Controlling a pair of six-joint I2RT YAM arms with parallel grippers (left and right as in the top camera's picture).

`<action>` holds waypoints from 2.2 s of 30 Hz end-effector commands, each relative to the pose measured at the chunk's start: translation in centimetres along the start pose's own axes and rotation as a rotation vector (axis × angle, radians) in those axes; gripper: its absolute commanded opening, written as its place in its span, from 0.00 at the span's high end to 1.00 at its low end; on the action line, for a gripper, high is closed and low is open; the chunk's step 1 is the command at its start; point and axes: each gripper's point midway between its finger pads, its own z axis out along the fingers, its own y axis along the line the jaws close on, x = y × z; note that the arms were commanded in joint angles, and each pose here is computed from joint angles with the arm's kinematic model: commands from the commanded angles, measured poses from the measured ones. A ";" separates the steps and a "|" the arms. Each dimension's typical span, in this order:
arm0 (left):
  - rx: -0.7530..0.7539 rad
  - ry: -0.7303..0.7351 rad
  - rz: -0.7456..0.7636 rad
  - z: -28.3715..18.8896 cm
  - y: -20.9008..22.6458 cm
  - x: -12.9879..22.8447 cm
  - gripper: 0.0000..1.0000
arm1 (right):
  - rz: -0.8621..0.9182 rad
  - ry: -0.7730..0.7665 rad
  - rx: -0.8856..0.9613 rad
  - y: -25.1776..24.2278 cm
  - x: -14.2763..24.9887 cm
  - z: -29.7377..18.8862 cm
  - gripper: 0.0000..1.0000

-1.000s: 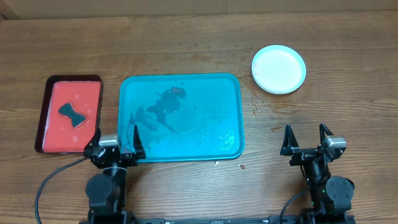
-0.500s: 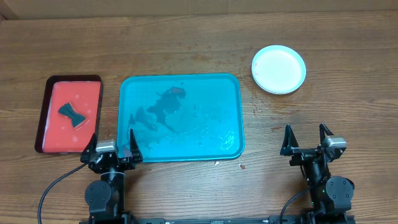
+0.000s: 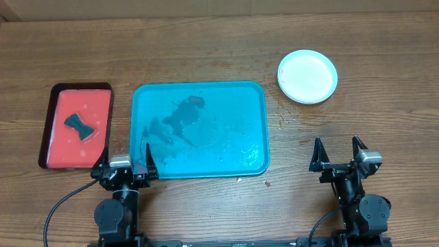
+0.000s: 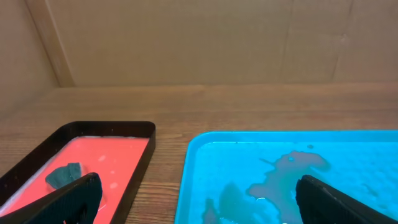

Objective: Clean dirty plates on tray and stack at the side

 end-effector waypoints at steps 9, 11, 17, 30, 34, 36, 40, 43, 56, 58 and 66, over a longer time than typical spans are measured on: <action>0.021 -0.009 0.027 0.0 -0.4 -0.1 0.00 | -0.003 -0.002 0.009 -0.2 0.2 0.0 0.00; 0.021 -0.009 0.027 0.0 -0.4 -0.1 0.00 | -0.003 -0.002 0.009 -0.2 0.2 0.0 0.00; 0.021 -0.009 0.027 0.0 -0.4 -0.1 0.00 | -0.003 -0.002 0.009 -0.2 0.2 0.0 0.00; 0.021 -0.009 0.027 0.0 -0.4 -0.1 0.00 | -0.125 -0.005 0.014 -0.3 0.1 0.0 0.00; 0.021 -0.009 0.027 0.0 -0.4 -0.1 0.00 | -0.163 -0.005 0.011 -0.3 0.1 0.0 0.00; 0.021 -0.009 0.027 0.0 -0.4 -0.1 0.00 | -0.164 -0.005 0.012 -0.3 0.1 0.0 0.00; 0.021 -0.009 0.027 0.0 -0.4 -0.1 0.00 | -0.164 -0.005 0.012 -0.3 0.1 0.0 0.00; 0.021 -0.009 0.027 0.0 -0.4 -0.1 0.00 | -0.164 -0.005 0.012 -0.3 0.1 0.0 0.00; 0.021 -0.009 0.027 0.0 -0.4 -0.1 0.00 | -0.164 -0.005 0.012 -0.3 0.1 0.0 0.00; 0.021 -0.009 0.027 0.0 -0.4 -0.1 0.00 | -0.164 -0.005 0.012 -0.3 0.1 0.0 0.00; 0.021 -0.009 0.027 0.0 -0.4 -0.1 0.00 | -0.164 -0.005 0.012 -0.3 0.1 0.0 0.00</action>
